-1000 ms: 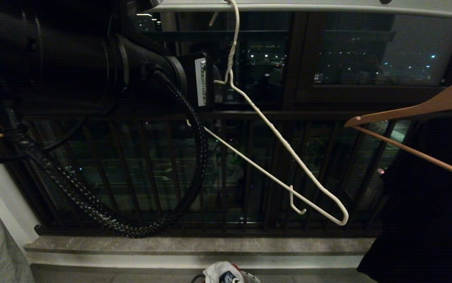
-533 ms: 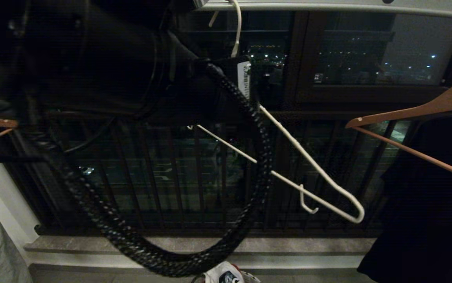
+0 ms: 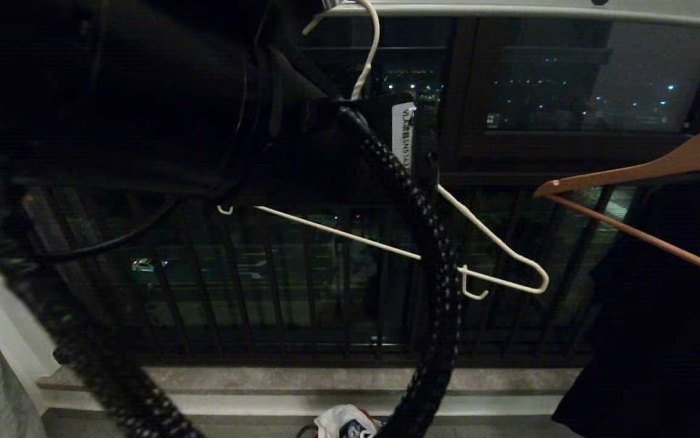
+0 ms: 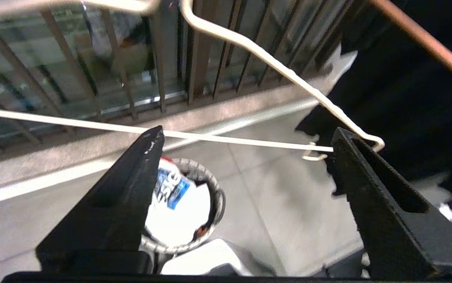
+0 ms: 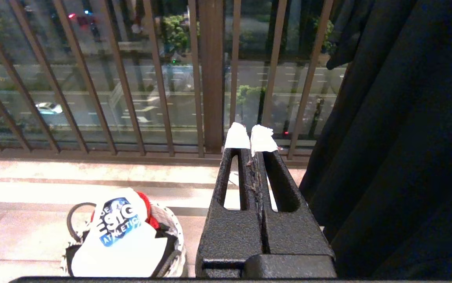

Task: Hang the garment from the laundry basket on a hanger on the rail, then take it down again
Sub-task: Pick up the clothes rack on the clothesline

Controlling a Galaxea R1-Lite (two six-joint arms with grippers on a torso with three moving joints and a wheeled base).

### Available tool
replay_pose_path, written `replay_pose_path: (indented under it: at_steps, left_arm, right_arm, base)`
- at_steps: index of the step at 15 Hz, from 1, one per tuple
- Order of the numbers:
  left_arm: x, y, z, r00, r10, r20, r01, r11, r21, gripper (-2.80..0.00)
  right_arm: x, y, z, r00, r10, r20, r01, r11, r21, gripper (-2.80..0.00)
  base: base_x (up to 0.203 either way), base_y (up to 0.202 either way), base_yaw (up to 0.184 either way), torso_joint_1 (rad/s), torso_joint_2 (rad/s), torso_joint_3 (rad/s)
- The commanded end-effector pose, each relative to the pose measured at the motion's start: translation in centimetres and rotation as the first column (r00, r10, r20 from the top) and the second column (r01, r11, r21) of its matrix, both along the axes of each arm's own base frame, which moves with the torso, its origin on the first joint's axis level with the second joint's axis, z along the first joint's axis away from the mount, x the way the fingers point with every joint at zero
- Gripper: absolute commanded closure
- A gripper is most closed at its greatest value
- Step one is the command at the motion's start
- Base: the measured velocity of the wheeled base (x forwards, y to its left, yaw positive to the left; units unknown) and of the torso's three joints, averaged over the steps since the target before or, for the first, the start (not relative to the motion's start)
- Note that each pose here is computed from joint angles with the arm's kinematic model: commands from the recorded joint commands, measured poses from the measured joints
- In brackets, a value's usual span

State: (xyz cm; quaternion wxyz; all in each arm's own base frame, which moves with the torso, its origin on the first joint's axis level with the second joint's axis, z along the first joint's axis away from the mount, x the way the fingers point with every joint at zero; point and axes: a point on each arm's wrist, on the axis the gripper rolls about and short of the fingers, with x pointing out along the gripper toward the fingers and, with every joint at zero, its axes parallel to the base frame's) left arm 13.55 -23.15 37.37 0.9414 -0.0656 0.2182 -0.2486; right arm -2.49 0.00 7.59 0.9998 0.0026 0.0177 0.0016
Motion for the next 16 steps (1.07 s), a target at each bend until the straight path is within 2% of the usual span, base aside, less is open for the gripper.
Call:
replay_pose_path:
  at_steps: [1,5,7,8,10,12,14,16]
  left_arm:
    - [-0.7,0.8,0.6,1.000,-0.006,0.009,0.006,1.000,-0.021,-2.80]
    - [0.7,-1.7,-1.1,1.000,0.023,0.011,-0.024,0.999,0.041,-2.80]
    - [1.5,-3.0,-1.8,0.996,0.059,0.063,-0.064,0.994,0.083,-2.80]
    - [1.8,-3.5,-1.7,0.993,0.076,0.093,-0.083,0.994,0.075,-2.80]
    - [1.8,-3.5,-1.0,0.987,0.073,0.142,-0.081,0.995,0.050,-2.80]
    - [1.6,-3.0,-0.8,0.987,0.074,0.143,-0.082,0.995,0.051,-2.80]
    - [1.5,-2.5,-1.2,0.988,0.079,0.133,-0.089,0.993,0.074,-2.80]
    - [1.4,-1.7,-0.9,0.987,0.090,0.133,-0.100,0.993,0.066,-2.80]
  right_arm:
    - [0.0,0.0,0.0,1.000,0.001,-0.001,-0.001,1.000,0.001,0.00]
    - [0.0,0.0,0.0,1.000,0.000,-0.001,0.000,1.000,-0.001,0.00]
    - [0.0,0.0,0.0,1.000,0.000,-0.001,0.000,1.000,0.001,0.00]
    - [0.0,0.0,0.0,1.000,0.000,-0.001,0.000,1.000,0.001,0.00]
    - [0.0,0.0,0.0,1.000,0.000,-0.001,0.000,1.000,0.000,0.00]
    - [0.0,0.0,0.0,1.000,0.000,-0.001,0.000,1.000,0.001,0.00]
    - [0.0,0.0,0.0,1.000,0.001,-0.001,-0.001,1.000,0.001,0.00]
    - [0.0,0.0,0.0,1.000,0.001,-0.001,-0.001,1.000,0.001,0.00]
  base:
    - [0.000,0.000,0.000,0.000,0.00,0.000]
    - [0.000,0.000,0.000,0.000,0.00,0.000]
    - [0.000,0.000,0.000,0.000,0.00,0.000]
    - [0.000,0.000,0.000,0.000,0.00,0.000]
    - [0.000,0.000,0.000,0.000,0.00,0.000]
    - [0.000,0.000,0.000,0.000,0.00,0.000]
    - [0.000,0.000,0.000,0.000,0.00,0.000]
    - [0.000,0.000,0.000,0.000,0.00,0.000]
